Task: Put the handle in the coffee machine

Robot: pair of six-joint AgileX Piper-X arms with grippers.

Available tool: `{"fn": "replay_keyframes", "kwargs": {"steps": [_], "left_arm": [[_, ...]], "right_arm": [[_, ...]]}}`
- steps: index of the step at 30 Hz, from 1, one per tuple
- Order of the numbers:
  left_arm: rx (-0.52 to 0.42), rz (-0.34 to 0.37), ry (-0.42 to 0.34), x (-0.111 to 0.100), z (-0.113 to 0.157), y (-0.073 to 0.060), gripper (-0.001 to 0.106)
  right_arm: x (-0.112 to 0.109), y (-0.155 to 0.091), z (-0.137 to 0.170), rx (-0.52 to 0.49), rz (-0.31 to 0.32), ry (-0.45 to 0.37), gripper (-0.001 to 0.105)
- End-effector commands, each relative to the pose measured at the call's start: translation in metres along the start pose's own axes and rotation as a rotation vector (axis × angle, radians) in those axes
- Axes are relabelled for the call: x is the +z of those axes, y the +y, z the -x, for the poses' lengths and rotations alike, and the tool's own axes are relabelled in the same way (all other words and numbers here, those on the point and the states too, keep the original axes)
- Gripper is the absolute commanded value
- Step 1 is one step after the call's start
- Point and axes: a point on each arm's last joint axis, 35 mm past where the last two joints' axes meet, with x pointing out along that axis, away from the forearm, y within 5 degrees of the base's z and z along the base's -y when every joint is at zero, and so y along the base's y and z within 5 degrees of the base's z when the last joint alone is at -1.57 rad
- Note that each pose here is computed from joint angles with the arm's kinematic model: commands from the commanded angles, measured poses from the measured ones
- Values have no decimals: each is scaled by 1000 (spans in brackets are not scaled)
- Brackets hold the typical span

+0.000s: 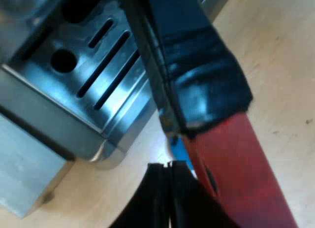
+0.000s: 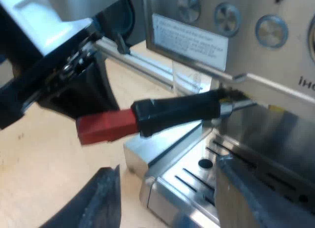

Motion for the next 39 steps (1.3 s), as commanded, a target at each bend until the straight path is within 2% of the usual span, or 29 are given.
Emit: {"fn": "replay_keyframes", "kwargs": {"steps": [1, 4, 9, 11, 13, 18, 22, 26, 31, 35, 39], "left_arm": [[-19, 8, 15, 8, -7, -21, 0], [-6, -8, 43, 10, -13, -31, 0], [43, 5, 80, 12, -19, -43, 0], [49, 31, 86, 13, -20, -46, 0], [46, 39, 87, 13, -21, -48, 0], [30, 46, 99, 14, -25, -58, 0], [13, 48, 110, 15, -28, -68, 0], [-2, 30, 121, 15, -32, -78, 0], [-24, -1, 132, 15, -35, -90, 0], [-44, -52, 117, 18, -39, -101, 0], [-58, -87, 95, 23, -37, -109, 0]], "right_arm": [[1, 0, 3, 25, 23, 14, 47], [-1, 1, 3, 43, 31, 35, 47], [-2, 1, 3, 44, 39, 37, 47], [-1, 1, 3, 44, 42, 35, 47], [1, -1, 7, 53, 60, 18, 47], [6, -5, 16, 72, 51, -12, 47], [4, -8, 28, 86, 65, 31, 47], [1, -11, 37, 94, 75, 63, 47], [3, -14, 42, 92, 78, 54, 47], [7, -18, 51, 84, 68, 23, 47], [5, -17, 51, 89, 74, 40, 47]]}}
